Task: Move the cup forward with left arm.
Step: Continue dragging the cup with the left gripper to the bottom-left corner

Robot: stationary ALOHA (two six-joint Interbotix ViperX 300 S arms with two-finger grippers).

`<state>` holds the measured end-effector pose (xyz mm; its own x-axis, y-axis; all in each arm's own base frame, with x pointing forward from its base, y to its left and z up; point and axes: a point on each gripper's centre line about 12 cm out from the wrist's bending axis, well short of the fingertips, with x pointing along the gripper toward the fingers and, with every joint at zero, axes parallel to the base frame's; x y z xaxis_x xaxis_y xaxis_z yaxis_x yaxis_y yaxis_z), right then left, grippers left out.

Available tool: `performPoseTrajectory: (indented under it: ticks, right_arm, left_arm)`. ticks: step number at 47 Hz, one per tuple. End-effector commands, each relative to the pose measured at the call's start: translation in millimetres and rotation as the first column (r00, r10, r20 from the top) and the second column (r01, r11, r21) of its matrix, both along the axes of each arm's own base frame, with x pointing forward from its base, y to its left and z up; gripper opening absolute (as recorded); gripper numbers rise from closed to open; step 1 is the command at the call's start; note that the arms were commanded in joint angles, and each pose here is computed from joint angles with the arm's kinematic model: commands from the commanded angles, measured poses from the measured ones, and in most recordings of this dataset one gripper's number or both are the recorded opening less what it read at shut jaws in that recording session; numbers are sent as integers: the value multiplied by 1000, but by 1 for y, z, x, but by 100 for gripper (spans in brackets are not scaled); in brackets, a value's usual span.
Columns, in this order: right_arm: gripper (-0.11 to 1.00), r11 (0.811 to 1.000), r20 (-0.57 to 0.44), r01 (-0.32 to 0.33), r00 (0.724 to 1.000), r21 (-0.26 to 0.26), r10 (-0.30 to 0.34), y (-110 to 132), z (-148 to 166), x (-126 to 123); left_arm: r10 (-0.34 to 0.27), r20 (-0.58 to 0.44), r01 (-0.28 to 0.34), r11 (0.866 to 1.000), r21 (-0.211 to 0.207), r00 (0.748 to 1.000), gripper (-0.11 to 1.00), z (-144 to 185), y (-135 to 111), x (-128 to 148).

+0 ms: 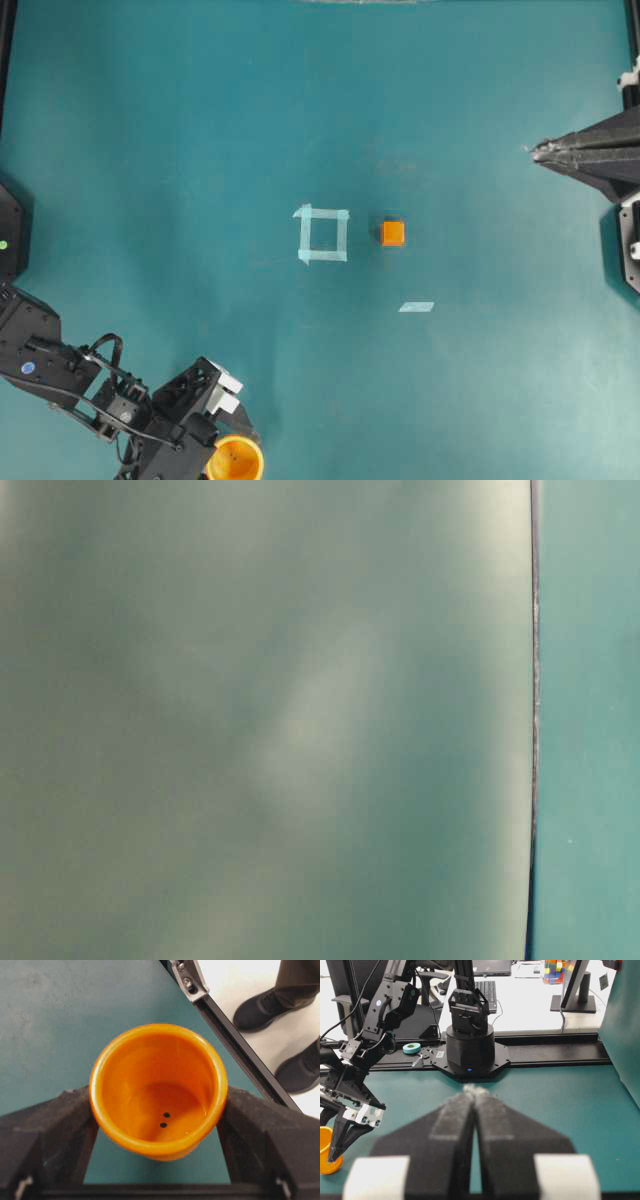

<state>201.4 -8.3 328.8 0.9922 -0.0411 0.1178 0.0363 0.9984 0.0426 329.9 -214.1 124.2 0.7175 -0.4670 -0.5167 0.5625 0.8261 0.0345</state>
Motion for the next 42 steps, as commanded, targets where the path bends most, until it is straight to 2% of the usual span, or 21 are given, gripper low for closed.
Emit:
performPoseTrajectory:
  ticks: [1,42]
  right_arm:
    - [0,1000,37,2,999,3,-2,0,14,1]
    - [0,1000,35,0,999,3,0,0,14,1]
  left_arm:
    - [-4,37,5,1000,-24,999,71,13,-5,5]
    - [-4,37,5,1000,-24,999,71,13,-5,5]
